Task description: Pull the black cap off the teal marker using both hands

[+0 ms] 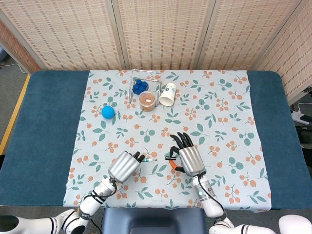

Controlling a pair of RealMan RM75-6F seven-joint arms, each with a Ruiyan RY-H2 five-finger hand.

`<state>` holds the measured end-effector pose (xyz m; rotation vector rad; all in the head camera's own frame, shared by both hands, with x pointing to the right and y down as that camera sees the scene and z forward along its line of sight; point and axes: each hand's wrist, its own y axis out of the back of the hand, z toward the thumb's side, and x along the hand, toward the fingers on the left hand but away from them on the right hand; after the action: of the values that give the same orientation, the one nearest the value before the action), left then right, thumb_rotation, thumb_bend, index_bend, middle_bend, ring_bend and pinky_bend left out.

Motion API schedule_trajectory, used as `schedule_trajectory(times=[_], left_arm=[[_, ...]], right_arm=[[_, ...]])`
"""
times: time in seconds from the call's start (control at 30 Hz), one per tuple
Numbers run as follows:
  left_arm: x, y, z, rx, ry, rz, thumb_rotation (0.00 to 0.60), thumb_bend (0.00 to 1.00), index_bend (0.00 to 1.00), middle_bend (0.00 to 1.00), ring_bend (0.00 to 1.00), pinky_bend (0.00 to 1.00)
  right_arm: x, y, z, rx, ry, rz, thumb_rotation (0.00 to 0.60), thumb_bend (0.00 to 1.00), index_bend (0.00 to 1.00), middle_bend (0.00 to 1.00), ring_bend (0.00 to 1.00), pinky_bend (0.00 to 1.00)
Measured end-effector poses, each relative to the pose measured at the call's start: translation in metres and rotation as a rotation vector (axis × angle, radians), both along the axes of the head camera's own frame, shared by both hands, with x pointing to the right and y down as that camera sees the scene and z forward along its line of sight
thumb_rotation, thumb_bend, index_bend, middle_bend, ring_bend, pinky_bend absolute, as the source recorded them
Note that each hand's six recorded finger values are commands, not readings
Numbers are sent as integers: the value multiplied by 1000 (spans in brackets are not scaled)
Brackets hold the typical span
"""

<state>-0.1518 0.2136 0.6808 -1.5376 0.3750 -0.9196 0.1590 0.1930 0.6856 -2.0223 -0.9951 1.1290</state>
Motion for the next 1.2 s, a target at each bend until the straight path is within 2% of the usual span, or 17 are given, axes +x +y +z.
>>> schedule_trajectory(times=[0.17,0.37,0.6,0.67,0.77,0.87,0.93,1.1,1.17,1.2], left_arm=[[-19,-2,17,-29,-33,-21,600,536,886,975,889,1000],[-37,-4,37,-57,-83,-44,600,520,818,878,882,1000],[-46,-7,48,-87,-98,-61,600,514,567,631,862,1000],[-48,-7,49,-99,-101,-64,600,505,504,566,843,1000],[-50,-6,48,-122,-99,-62,600,483,395,417,808,995],[-50,-4,46,-150,-86,-61,600,461,289,250,777,988],[-50,-3,43,-166,-74,-62,600,447,230,176,764,986],[-50,-3,35,-186,-46,-64,600,430,174,132,748,979],[-50,-4,30,-191,-33,-69,600,424,139,107,701,964],[-49,-4,28,-194,-25,-74,600,421,119,90,644,933]], right_arm=[[8,3,9,-29,13,9,600,475,742,114,0,0],[-3,12,31,-75,36,-8,600,475,642,115,0,0],[-35,26,60,-121,56,-71,600,475,506,113,0,0],[-43,28,64,-127,55,-86,600,475,430,105,0,0],[-47,28,64,-115,56,-90,600,461,303,79,0,0],[-47,27,61,-113,56,-90,600,406,167,65,0,0],[-46,26,58,-110,55,-89,600,389,123,62,0,0],[-39,18,44,-91,41,-78,600,363,48,46,0,0],[-35,14,36,-82,34,-73,600,353,22,36,0,0],[-33,12,32,-77,30,-71,600,346,14,36,0,0]])
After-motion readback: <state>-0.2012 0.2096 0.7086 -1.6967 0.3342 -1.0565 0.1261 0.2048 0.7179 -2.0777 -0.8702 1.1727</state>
